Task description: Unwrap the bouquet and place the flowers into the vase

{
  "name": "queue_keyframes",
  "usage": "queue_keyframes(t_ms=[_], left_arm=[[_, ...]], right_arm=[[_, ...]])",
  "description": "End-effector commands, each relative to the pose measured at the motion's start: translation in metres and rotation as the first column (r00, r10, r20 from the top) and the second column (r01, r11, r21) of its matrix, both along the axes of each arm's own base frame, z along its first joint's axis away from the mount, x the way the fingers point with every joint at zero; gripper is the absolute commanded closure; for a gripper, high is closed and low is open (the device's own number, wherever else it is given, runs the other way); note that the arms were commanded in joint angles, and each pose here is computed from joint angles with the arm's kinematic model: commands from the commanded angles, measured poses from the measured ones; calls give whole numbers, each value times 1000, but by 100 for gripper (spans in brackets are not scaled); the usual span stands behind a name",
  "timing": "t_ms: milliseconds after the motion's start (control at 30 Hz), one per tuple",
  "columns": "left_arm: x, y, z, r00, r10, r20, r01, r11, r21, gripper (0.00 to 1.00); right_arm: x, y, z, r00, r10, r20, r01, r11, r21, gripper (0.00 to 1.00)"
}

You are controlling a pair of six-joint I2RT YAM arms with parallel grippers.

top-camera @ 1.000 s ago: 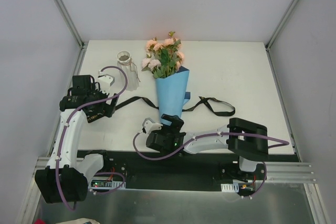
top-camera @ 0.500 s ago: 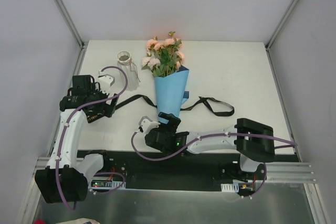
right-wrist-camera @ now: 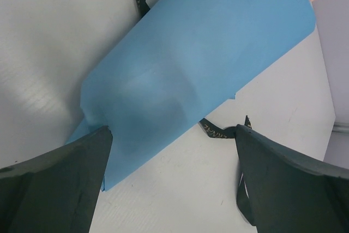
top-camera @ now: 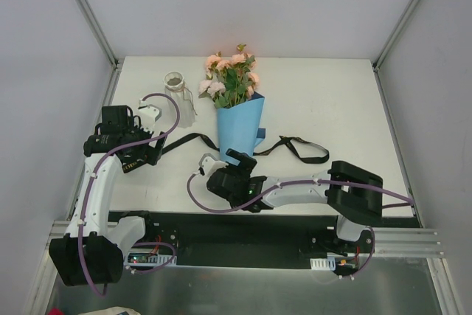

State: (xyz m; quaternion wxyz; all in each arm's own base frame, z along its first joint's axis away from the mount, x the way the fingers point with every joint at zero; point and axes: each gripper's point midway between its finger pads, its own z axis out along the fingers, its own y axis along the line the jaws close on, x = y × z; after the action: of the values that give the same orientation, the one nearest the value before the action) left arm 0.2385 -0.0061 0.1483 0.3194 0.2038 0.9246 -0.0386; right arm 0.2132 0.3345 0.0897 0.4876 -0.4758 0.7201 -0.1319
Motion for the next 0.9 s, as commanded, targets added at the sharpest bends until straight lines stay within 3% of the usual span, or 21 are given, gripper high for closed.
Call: queue_keyframes(t_ms=[0, 367, 867], left_arm=[[6, 3, 5, 1000, -3, 21, 3, 1000, 8, 1], [7, 2, 4, 1000, -5, 15, 5, 1000, 4, 1], [9, 3, 5, 1000, -4, 16, 4, 1000, 9, 1]], right_arm=[[4, 14, 3, 1000, 21, 12, -21, 1000, 21, 2], [-12, 29, 22, 997, 69, 22, -71, 994, 85, 2], [11, 20, -1, 999, 15, 51, -15, 1000, -11, 2]])
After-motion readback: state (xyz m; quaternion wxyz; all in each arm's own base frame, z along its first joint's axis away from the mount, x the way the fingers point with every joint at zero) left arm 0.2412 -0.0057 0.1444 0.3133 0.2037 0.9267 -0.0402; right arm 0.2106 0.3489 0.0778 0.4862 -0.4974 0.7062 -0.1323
